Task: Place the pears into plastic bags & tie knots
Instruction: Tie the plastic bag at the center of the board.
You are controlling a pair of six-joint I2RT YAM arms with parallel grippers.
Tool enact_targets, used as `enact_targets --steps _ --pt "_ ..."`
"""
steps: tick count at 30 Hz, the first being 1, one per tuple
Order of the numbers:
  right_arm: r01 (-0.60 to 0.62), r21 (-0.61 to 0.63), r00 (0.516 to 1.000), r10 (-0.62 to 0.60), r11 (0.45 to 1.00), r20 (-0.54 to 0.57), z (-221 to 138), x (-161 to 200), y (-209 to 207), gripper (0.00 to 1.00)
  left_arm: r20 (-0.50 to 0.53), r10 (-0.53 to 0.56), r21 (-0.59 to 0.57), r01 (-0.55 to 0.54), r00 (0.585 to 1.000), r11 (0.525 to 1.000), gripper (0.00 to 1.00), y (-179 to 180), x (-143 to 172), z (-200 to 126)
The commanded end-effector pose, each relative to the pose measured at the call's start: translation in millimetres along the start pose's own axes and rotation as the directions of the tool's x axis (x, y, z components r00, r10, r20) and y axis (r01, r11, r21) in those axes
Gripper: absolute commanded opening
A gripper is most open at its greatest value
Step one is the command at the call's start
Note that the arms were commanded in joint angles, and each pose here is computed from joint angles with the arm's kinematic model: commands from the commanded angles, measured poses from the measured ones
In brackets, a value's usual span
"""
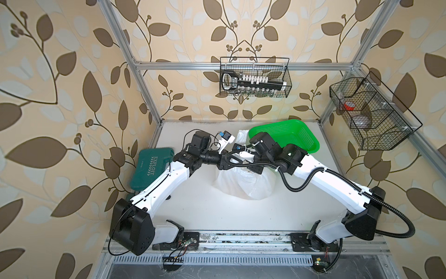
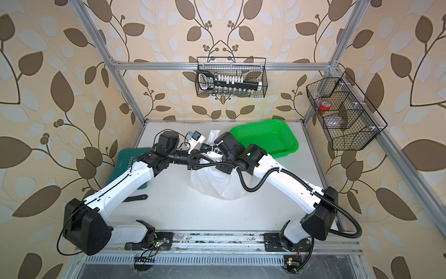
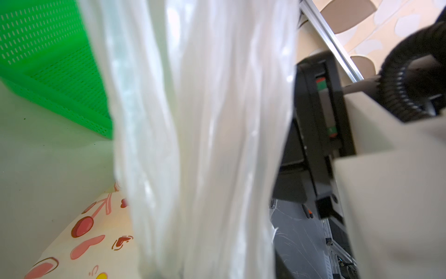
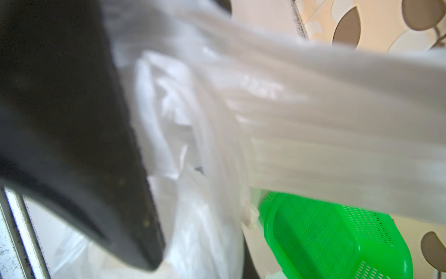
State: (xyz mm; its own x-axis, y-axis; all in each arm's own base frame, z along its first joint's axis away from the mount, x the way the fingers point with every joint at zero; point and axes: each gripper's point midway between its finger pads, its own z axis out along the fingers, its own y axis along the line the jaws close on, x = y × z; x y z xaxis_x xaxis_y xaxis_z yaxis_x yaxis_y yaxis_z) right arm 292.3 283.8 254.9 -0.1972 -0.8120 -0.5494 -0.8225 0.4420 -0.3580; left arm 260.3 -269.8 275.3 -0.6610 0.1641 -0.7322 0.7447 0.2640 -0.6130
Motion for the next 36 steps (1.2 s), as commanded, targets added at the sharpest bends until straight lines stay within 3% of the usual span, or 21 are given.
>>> enact_targets --steps 1,9,13,16,18,21,24,28,32,36 --pt "0.011 0.022 1.0 -0.011 1.0 -0.004 -6 5 -4 0.0 0.055 0.067 -0.011 -0.067 0.996 0.998 0.4 -9 -13 -9" --pt "0.013 0.023 1.0 -0.013 1.0 -0.001 -6 5 -4 0.0 0.089 0.083 -0.045 -0.079 0.993 0.996 0.38 -7 -17 -12" --pt "0.014 0.023 1.0 -0.014 1.0 0.005 -8 4 -5 0.0 0.095 0.081 -0.054 -0.076 0.992 0.996 0.49 -5 -19 -12" --pt "0.014 0.023 1.0 -0.014 1.0 0.004 -7 5 -4 0.0 0.095 0.085 -0.052 -0.08 0.992 0.995 0.48 -5 -19 -11" --pt "0.015 0.021 1.0 -0.015 1.0 0.005 -7 5 -4 0.0 0.1 0.087 -0.051 -0.083 0.991 0.995 0.41 -5 -20 -11" --pt "0.016 0.027 1.0 -0.016 1.0 0.004 -8 5 -5 0.0 0.111 0.097 -0.058 -0.091 0.989 0.994 0.17 -4 -21 -12" --pt "0.014 0.038 1.0 -0.014 0.999 0.009 -10 5 -7 0.0 0.124 0.103 -0.065 -0.096 0.987 0.993 0.0 -3 -22 -13" --pt "-0.013 0.096 1.0 0.011 0.995 0.019 -14 5 -19 0.0 0.131 0.109 -0.068 -0.101 0.985 0.993 0.0 -3 -21 -13" --pt "-0.134 0.218 0.989 0.119 0.967 0.083 -24 2 -51 0.0 0.132 0.114 -0.052 -0.108 0.985 0.993 0.0 -4 -18 -12" --pt "-0.183 0.234 0.978 0.152 0.955 0.145 -30 -1 -55 0.0 0.137 0.12 -0.04 -0.116 0.983 0.992 0.0 -5 -17 -11"
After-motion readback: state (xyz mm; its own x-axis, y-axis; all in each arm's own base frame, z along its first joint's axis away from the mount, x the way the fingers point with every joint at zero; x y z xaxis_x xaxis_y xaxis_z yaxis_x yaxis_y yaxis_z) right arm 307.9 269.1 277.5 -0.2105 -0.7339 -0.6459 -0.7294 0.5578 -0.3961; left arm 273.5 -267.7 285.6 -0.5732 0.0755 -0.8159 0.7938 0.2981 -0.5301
